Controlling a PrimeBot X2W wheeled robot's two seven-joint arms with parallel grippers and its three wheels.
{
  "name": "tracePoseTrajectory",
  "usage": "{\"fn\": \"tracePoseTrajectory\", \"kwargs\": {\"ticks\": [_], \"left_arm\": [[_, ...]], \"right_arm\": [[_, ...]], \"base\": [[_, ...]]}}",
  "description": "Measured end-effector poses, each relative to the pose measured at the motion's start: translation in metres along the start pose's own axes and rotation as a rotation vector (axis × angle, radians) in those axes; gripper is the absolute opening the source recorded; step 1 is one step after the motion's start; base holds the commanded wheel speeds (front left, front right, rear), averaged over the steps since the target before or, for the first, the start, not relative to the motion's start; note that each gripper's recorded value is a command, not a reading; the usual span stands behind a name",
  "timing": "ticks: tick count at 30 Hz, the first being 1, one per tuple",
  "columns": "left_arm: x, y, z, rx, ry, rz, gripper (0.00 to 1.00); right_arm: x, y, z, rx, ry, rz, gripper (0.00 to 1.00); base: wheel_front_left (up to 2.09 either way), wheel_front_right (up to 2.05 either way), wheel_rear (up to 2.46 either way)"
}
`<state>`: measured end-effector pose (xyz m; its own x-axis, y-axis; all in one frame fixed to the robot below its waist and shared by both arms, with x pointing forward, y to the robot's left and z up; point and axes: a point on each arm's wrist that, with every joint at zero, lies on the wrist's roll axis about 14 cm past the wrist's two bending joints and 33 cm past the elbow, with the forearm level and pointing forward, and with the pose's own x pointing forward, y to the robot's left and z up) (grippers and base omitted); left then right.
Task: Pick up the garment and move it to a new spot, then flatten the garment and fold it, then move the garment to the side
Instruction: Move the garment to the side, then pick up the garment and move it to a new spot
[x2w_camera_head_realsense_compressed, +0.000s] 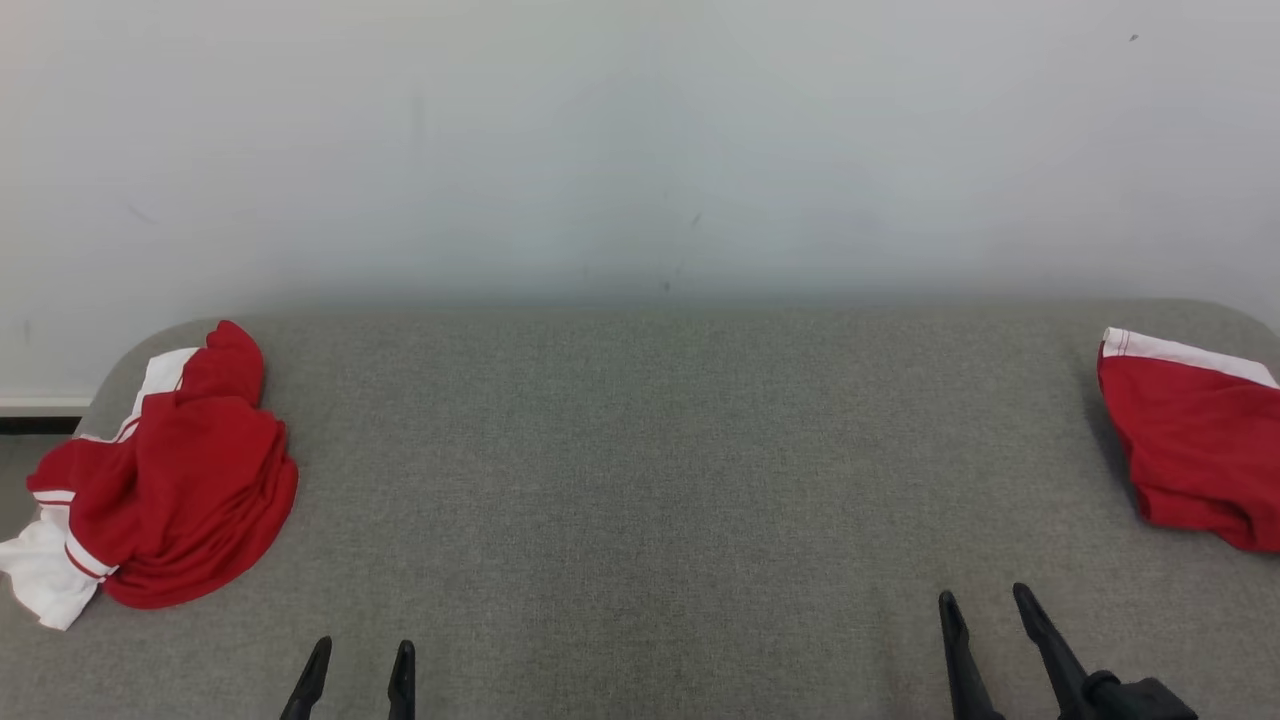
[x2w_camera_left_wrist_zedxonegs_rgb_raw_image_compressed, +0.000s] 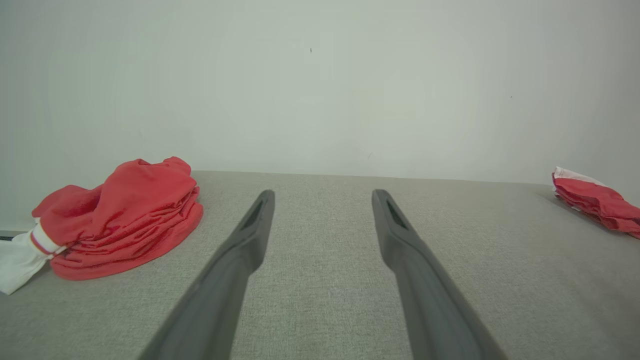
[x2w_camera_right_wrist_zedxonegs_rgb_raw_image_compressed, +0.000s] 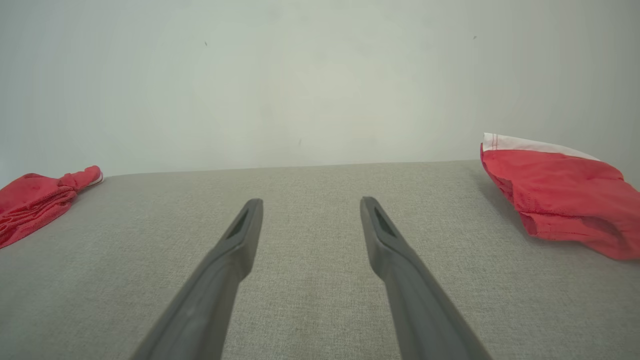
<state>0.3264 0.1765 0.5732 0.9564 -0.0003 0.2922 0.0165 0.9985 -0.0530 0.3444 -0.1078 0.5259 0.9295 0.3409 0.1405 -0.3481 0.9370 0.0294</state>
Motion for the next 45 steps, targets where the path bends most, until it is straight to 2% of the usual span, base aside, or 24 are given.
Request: {"fn": "tracePoseTrajectory", "kwargs": {"ticks": [8,15,23,31,45], "left_arm": [[-0.011,-0.002,-0.003,0.012,0.014,-0.011,1.0],[-0.012,-0.005,-0.005,0.008,0.021,-0.021,1.0],[-0.017,-0.001,-0.004,0.017,0.023,-0.001,1.0],[-0.031,0.023,0.006,0.038,0.002,0.096,1.0],[-0.076,0.081,0.027,0.086,-0.033,0.336,1.0]], "right_arm": [[-0.014,0.015,-0.004,0.011,0.012,0.02,1.0],[-0.017,0.014,-0.006,0.006,0.022,0.019,1.0],[-0.01,0.025,-0.007,0.017,0.021,0.057,1.0],[0.005,0.06,-0.008,0.044,0.023,0.172,1.0],[0.028,0.123,-0.012,0.079,0.036,0.385,1.0]], "base": [[0.0,0.0,0.0],[0.0,0.0,0.0],[0.0,0.0,0.0],[0.0,0.0,0.0],[0.0,0.0,0.0]]}}
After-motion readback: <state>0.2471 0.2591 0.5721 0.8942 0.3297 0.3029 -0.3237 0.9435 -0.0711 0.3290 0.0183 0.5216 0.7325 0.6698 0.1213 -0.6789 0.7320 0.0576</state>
